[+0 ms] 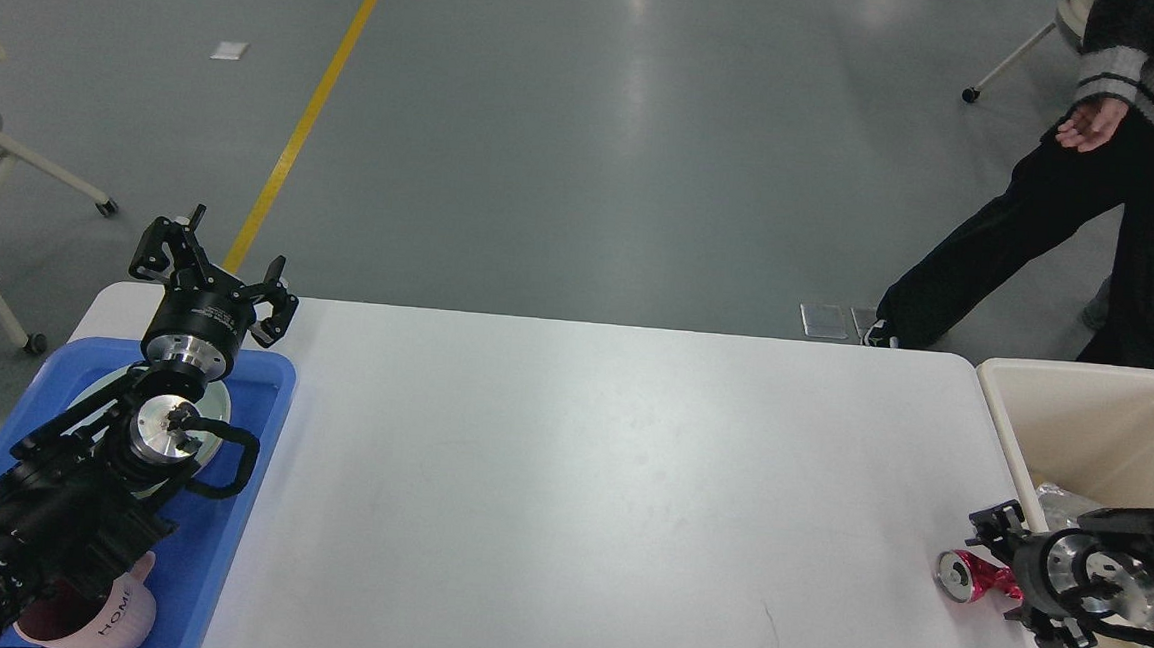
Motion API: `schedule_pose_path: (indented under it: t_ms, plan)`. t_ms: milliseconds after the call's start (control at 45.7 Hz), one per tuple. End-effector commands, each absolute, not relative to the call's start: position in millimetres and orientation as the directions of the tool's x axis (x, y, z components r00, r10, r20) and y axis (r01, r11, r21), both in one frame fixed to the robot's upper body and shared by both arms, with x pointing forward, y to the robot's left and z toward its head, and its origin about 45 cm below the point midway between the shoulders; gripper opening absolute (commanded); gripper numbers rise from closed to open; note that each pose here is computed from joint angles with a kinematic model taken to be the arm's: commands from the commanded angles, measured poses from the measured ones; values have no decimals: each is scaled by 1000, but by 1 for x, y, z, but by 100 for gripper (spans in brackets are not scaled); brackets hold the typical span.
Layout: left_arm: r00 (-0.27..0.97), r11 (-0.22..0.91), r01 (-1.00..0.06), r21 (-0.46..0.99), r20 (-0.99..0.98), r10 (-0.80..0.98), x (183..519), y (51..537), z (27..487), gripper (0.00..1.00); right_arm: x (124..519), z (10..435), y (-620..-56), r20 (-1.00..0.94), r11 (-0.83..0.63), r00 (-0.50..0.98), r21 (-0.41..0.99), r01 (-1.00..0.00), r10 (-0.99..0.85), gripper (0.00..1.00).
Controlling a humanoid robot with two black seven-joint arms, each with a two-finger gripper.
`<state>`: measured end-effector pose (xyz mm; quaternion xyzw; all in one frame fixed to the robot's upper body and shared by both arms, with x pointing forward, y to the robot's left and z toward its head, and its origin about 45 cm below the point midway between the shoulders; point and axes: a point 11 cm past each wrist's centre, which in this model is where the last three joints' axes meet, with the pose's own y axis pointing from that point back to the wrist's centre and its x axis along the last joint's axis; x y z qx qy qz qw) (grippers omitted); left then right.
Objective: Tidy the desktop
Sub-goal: 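Grasp the red can with the right gripper, then lift the red can and drop it into the white bin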
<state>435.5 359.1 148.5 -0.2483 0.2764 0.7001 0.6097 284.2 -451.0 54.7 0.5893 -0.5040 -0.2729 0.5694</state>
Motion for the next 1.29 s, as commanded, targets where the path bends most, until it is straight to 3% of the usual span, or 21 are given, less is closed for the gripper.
schedule_pose_path:
  t_ms: [0,394,569,832,985,1116,1270]
  plan:
    - [-133,-104,-991,84,-685,716,436,359,149,96,293,56,-442,276,175,329,936,-305,-903,0]
    - [-133,-104,-991,84,-685,716,436,359,149,96,298,64,-445,282,179,306,929,-324,-909,0]
    - [-133,-104,-991,84,-685,717,435,359,148,96,313,93,-428,244,124,322,928,-353,-915,0]
    - [-133,-104,-991,84,-685,717,435,359,148,96,356,218,-341,233,-113,581,860,-497,-780,0]
    - [-133,-104,-991,84,-685,717,435,359,148,96,359,292,-283,325,-178,723,833,-524,-610,0]
    - [-133,-104,-991,84,-685,716,436,359,149,96,351,323,-238,401,-210,814,830,-517,-421,0]
    - [-133,-104,-991,84,-685,717,435,359,148,96,351,326,-223,433,-231,844,827,-512,-317,0]
